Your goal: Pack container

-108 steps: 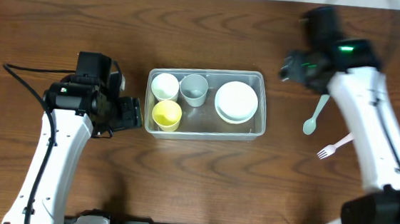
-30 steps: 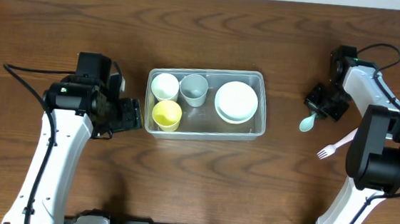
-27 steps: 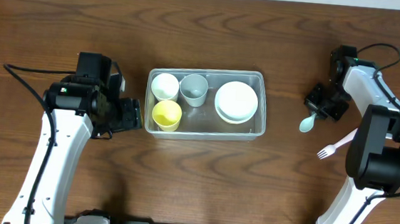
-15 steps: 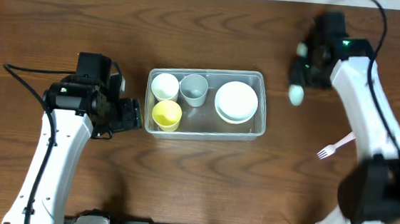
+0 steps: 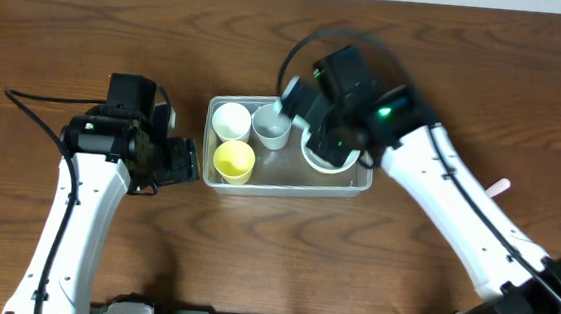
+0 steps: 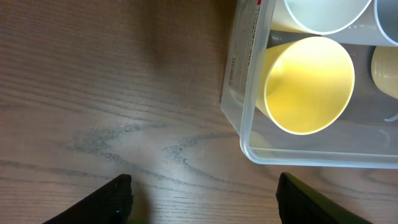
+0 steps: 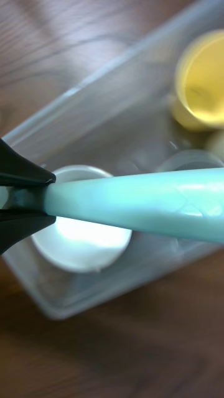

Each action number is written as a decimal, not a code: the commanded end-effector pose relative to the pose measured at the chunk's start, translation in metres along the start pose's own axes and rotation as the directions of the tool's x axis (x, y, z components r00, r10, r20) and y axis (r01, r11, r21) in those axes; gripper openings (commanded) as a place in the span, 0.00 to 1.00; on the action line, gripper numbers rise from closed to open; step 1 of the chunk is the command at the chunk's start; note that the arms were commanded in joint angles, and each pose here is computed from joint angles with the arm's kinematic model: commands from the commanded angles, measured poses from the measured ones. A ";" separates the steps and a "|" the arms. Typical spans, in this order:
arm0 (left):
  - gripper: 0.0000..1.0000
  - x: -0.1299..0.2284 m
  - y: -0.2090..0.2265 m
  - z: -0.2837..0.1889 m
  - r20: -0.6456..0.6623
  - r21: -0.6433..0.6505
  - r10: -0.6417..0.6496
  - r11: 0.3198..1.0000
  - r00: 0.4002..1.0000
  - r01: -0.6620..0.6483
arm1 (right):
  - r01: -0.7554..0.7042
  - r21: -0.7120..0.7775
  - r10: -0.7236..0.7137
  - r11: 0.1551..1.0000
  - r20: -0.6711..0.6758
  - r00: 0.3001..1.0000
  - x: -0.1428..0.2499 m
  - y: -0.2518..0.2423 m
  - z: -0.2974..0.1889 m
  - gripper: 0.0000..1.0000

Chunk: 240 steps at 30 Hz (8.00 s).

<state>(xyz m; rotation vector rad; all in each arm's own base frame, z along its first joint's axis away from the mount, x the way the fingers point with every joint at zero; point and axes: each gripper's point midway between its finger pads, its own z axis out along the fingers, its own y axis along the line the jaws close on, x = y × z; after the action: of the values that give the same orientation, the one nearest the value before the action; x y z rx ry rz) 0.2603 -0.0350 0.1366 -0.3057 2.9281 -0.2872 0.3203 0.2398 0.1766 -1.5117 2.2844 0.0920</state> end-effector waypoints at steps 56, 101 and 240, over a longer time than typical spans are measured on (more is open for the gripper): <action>0.75 0.005 0.001 -0.002 -0.013 -0.002 0.010 1.000 1.000 -0.010 | -0.720 0.311 0.774 -0.621 0.099 -0.625 0.339 -0.051 0.039 0.99; 0.75 0.007 0.001 -0.002 -0.021 -0.003 0.009 1.000 1.000 -0.009 | -0.676 0.355 0.758 -0.646 0.197 -0.621 0.369 -0.033 0.063 0.94; 0.98 -0.053 0.011 -0.064 0.281 -0.188 0.172 0.975 0.944 -0.122 | -0.927 0.151 0.850 0.344 0.368 0.376 0.128 -0.168 -0.066 0.99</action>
<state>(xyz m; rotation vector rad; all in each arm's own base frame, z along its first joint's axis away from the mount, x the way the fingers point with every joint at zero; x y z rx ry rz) 0.3031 -0.0018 0.1833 -0.1282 2.7216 0.0378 0.4143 0.0563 0.1843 -0.0232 2.5489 0.1829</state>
